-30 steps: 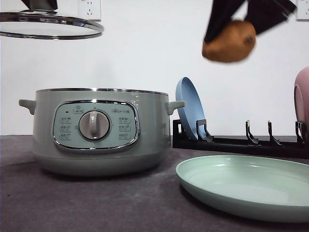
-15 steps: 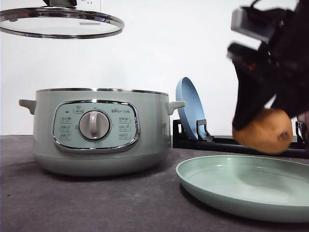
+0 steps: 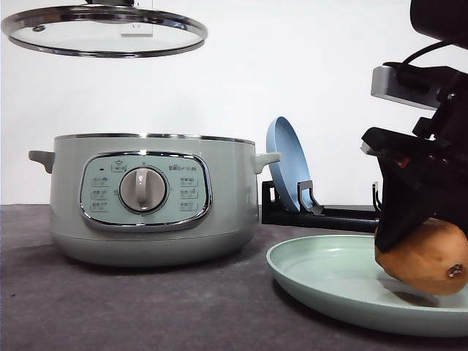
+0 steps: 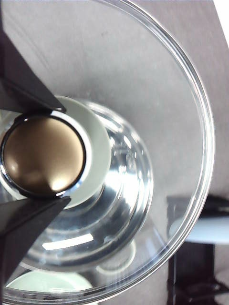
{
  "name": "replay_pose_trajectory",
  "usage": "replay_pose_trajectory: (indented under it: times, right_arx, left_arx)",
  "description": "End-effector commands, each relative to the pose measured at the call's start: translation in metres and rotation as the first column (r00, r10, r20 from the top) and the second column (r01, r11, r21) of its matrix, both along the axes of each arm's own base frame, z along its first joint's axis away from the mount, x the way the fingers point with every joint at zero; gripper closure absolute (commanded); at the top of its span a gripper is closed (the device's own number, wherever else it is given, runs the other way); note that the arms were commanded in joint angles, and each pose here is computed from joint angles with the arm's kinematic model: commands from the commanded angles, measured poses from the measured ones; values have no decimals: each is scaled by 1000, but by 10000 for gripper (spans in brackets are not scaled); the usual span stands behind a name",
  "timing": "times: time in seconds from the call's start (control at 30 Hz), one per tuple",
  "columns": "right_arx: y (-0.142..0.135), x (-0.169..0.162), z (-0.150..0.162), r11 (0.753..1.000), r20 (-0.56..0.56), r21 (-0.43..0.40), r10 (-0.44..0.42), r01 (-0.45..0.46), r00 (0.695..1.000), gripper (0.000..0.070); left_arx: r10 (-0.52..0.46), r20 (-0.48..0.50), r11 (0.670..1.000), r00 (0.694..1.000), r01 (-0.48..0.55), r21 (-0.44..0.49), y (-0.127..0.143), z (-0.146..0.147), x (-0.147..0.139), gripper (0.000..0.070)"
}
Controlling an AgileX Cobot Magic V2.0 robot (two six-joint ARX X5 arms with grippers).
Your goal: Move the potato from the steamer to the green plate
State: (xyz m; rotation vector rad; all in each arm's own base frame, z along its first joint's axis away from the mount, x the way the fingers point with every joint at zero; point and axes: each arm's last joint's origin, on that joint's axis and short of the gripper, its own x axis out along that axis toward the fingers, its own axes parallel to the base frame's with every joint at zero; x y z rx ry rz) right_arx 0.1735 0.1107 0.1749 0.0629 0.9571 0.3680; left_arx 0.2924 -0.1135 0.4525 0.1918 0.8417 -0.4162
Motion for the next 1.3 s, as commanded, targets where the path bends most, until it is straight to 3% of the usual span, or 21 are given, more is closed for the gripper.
replay_pose_trajectory:
  times: [0.0, 0.37, 0.53, 0.8, 1.27]
  right_arx:
    - [2, 1, 0, 1000, 0, 9, -10, 10, 1000, 398]
    - [2, 1, 1, 1000, 4, 10, -11, 11, 1000, 138]
    - [3, 5, 12, 1000, 49, 20, -25, 24, 998, 124]
    - [4, 6, 54, 995, 185, 98, -30, 12, 982, 123]
    - [-3, -4, 91, 985, 301, 174, -47, -6, 952, 124]
  left_arx:
    - [-15, 64, 999, 998, 17, -27, -3, 14, -5, 691]
    - [-74, 47, 997, 996, 75, -20, -20, 12, -13, 691]
    - [-87, 17, 996, 996, 87, -9, -25, 3, -11, 691]
    - [-87, -54, 996, 995, 88, 19, -31, -28, 2, 691]
    - [-100, -67, 994, 993, 102, 26, -46, -55, 24, 691]
